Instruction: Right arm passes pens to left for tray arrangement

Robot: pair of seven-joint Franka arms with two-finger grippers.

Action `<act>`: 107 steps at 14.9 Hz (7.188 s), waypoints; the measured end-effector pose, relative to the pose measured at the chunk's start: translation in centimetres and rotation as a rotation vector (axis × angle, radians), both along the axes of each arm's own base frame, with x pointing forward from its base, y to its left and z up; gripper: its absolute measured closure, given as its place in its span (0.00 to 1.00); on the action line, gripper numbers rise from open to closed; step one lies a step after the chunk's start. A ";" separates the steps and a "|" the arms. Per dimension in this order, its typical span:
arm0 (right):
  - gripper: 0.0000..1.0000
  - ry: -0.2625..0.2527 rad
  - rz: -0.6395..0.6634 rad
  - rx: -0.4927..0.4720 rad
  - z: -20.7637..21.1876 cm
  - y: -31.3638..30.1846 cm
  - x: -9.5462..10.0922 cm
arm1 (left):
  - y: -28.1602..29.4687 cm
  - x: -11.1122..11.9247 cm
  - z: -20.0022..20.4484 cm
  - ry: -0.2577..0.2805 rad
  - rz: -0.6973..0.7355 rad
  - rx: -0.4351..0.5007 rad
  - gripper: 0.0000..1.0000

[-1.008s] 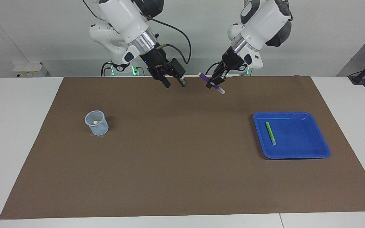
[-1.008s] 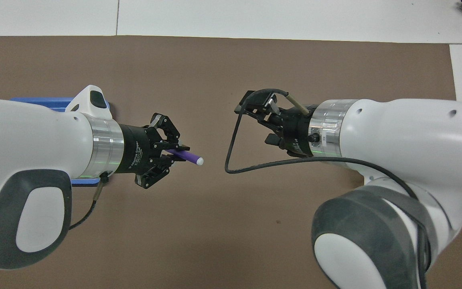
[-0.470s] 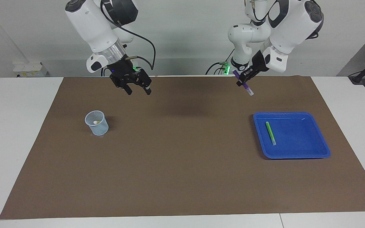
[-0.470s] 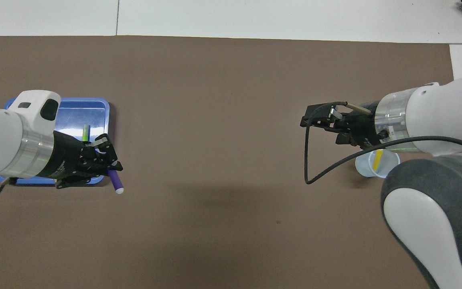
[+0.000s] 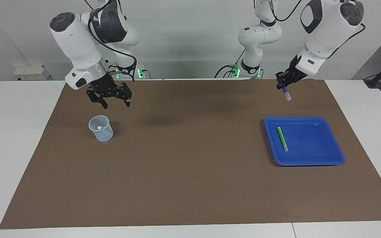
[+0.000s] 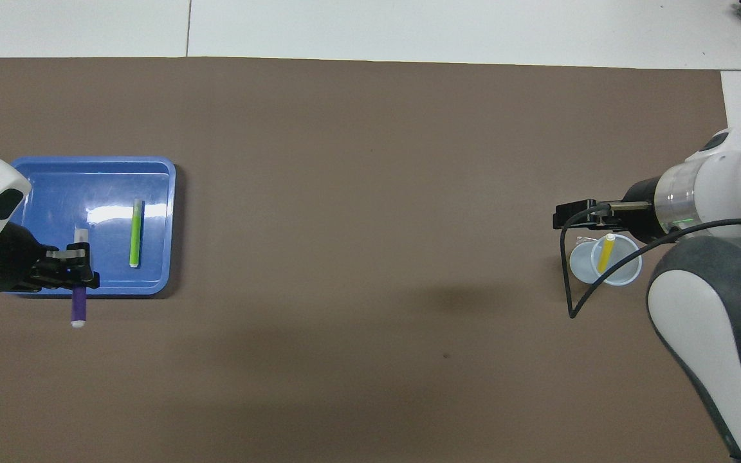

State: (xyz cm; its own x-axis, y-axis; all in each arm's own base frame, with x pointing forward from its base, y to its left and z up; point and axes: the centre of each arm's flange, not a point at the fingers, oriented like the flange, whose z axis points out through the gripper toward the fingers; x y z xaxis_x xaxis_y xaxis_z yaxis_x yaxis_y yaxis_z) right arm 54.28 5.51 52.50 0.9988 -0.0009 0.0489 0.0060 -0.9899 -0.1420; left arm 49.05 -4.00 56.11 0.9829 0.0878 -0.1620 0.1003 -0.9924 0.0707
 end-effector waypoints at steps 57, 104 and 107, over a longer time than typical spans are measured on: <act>0.82 -0.024 0.008 0.120 5.5 5.5 3.9 | 11.1 11.6 -18.6 -0.073 0.004 0.029 0.03; 0.82 -0.221 -0.769 0.811 4.0 31.6 -3.6 | -20.3 5.0 2.2 0.189 1.439 -0.407 0.10; 0.82 -0.222 -0.771 0.811 4.0 31.5 -3.5 | -20.1 4.6 1.8 0.179 1.434 -0.405 0.10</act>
State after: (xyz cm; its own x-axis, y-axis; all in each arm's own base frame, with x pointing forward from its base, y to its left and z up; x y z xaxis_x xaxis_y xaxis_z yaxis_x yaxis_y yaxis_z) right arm 50.75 37.03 56.52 0.6879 -0.7224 -0.0706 -0.4593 -0.3579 -0.8130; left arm 53.62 -24.11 57.94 0.0685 0.8539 -0.5159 0.9810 0.0366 0.1907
